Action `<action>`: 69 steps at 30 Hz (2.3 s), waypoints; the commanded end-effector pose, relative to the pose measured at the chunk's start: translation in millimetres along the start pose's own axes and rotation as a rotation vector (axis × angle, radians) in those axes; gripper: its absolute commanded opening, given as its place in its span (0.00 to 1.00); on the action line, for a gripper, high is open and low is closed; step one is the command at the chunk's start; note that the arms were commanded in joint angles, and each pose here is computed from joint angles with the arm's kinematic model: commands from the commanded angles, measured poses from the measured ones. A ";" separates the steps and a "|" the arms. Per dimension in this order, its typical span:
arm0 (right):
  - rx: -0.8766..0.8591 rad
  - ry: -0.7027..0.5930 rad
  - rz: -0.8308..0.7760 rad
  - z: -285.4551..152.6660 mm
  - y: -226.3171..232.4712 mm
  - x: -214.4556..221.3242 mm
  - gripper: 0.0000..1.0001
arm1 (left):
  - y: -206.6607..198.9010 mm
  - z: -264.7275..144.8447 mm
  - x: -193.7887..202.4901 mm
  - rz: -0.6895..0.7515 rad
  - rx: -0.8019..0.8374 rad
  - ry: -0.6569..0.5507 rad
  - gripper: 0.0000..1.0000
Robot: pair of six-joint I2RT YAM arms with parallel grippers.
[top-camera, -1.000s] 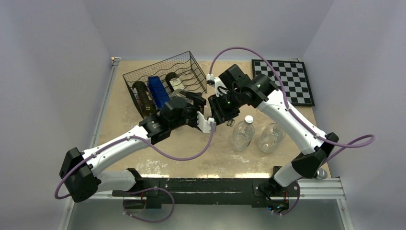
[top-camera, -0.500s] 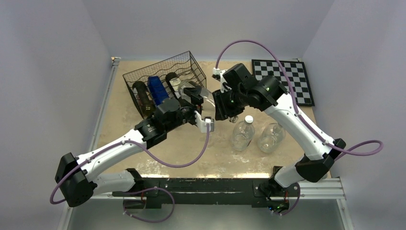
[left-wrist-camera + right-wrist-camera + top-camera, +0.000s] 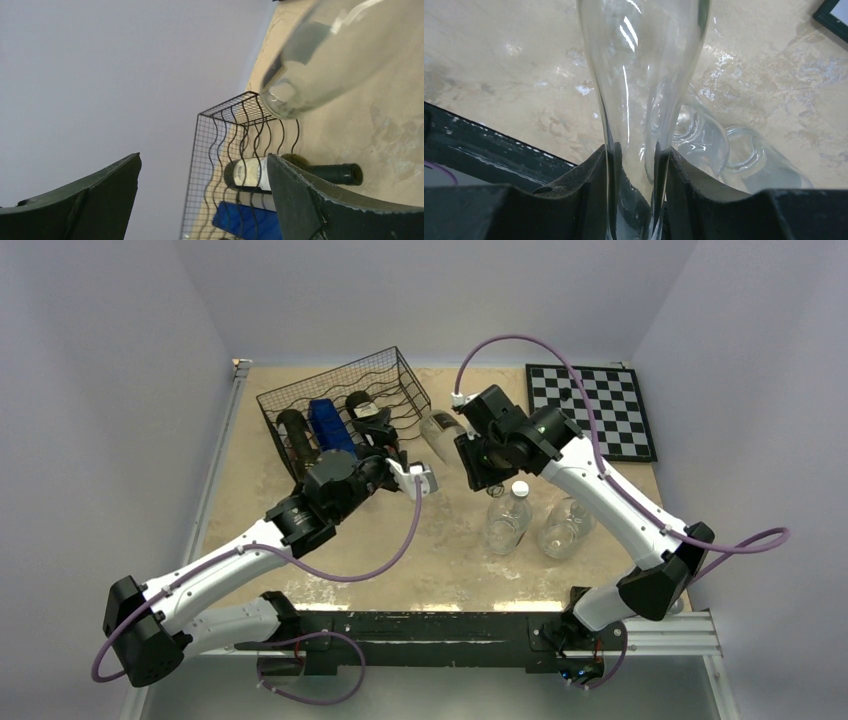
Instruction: Put the wine bottle on the wine rack
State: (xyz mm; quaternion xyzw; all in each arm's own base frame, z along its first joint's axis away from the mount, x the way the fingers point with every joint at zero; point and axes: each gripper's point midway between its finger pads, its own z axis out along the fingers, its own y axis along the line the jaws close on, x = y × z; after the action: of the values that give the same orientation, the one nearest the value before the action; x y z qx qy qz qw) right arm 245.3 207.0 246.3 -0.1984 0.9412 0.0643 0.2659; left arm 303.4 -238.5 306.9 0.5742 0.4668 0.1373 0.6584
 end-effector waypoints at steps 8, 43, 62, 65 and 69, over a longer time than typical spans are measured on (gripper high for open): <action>-0.139 -0.304 -0.040 10.2 30.7 -64.3 0.00 | 57.8 -46.2 48.7 -0.744 -0.373 0.285 0.99; -0.026 -0.477 0.083 113.7 30.0 -116.5 0.00 | 12.0 -111.0 227.6 -1.649 -0.610 0.819 0.97; -0.048 -0.665 0.197 154.5 32.4 -135.8 0.00 | 6.4 -104.7 249.4 -1.777 -0.659 0.822 0.98; -0.058 -0.729 0.212 152.9 31.2 -139.6 0.00 | 3.7 -103.1 252.1 -1.797 -0.652 0.830 0.98; -0.079 -0.752 0.214 156.7 34.2 -140.1 0.00 | -0.2 -101.4 257.5 -1.816 -0.644 0.853 0.97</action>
State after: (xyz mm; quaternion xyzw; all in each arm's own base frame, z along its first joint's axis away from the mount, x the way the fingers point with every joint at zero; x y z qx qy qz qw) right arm 359.6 294.1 86.5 -0.1427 0.8923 0.1213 0.4107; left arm 350.9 9.7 195.5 -0.2786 0.8640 -0.0811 0.4114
